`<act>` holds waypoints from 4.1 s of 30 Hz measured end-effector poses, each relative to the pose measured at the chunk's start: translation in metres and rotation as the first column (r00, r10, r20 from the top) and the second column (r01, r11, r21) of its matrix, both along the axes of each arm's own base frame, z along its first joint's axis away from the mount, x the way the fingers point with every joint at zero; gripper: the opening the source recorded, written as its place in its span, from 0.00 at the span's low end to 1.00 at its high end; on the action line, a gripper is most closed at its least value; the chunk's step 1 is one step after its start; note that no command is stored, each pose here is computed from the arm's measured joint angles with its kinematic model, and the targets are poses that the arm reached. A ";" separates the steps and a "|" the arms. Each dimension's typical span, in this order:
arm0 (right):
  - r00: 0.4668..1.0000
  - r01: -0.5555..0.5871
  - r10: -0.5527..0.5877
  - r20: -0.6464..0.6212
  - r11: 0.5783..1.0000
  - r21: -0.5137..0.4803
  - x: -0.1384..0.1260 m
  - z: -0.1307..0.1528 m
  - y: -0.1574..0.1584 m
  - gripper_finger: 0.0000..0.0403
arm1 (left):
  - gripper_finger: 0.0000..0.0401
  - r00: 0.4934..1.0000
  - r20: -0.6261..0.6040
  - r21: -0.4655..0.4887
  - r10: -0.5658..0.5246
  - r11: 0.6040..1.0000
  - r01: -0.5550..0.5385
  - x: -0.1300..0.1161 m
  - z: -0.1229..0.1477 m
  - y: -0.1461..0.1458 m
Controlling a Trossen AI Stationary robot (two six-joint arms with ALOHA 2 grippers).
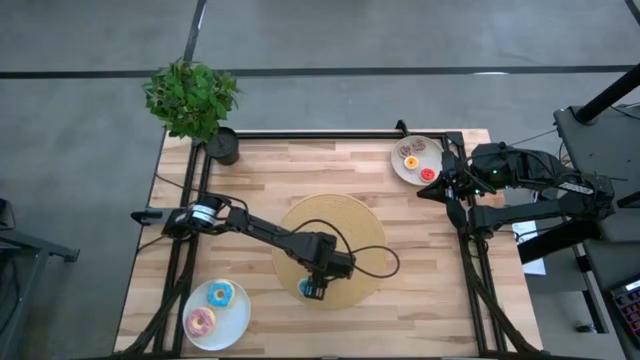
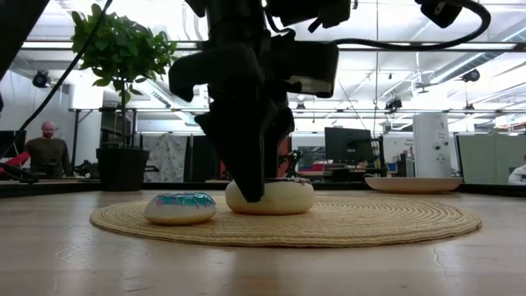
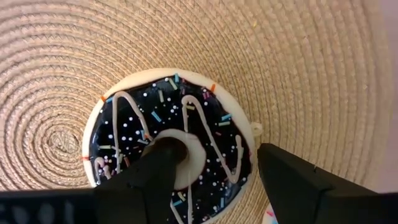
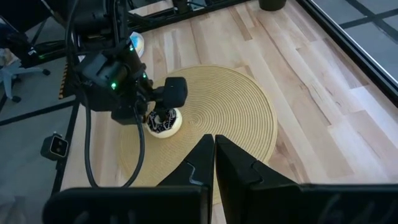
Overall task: Pick & Place donuts
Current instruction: Put the large black donut on the white plate
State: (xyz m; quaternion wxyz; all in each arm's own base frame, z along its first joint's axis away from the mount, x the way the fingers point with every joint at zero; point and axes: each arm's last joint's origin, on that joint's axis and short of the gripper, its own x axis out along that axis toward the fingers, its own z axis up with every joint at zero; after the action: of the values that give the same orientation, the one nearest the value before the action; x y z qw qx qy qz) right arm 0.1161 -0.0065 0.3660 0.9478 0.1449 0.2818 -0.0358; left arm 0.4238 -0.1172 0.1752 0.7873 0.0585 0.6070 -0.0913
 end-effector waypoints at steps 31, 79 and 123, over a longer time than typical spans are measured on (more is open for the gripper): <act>1.000 -0.004 0.004 0.001 1.000 -0.007 0.000 0.000 0.000 0.02 | 0.38 1.000 0.009 0.001 -0.005 1.000 0.005 0.003 0.021 0.002; 1.000 0.001 -0.001 0.008 1.000 0.000 0.004 0.000 0.000 0.02 | 0.38 0.948 -0.315 -0.056 -0.049 0.998 0.033 -0.067 0.097 -0.031; 1.000 0.017 -0.017 0.008 1.000 0.025 0.011 0.000 -0.001 0.02 | 0.38 0.959 -0.275 -0.198 0.066 0.972 -0.124 -0.230 0.080 -0.123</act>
State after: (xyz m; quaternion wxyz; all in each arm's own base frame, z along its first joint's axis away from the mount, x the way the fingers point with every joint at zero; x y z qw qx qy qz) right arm 0.1273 -0.0074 0.3659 0.9467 0.1592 0.2772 -0.0399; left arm 0.1934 -0.2397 0.2555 0.7036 -0.0685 0.6962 -0.1246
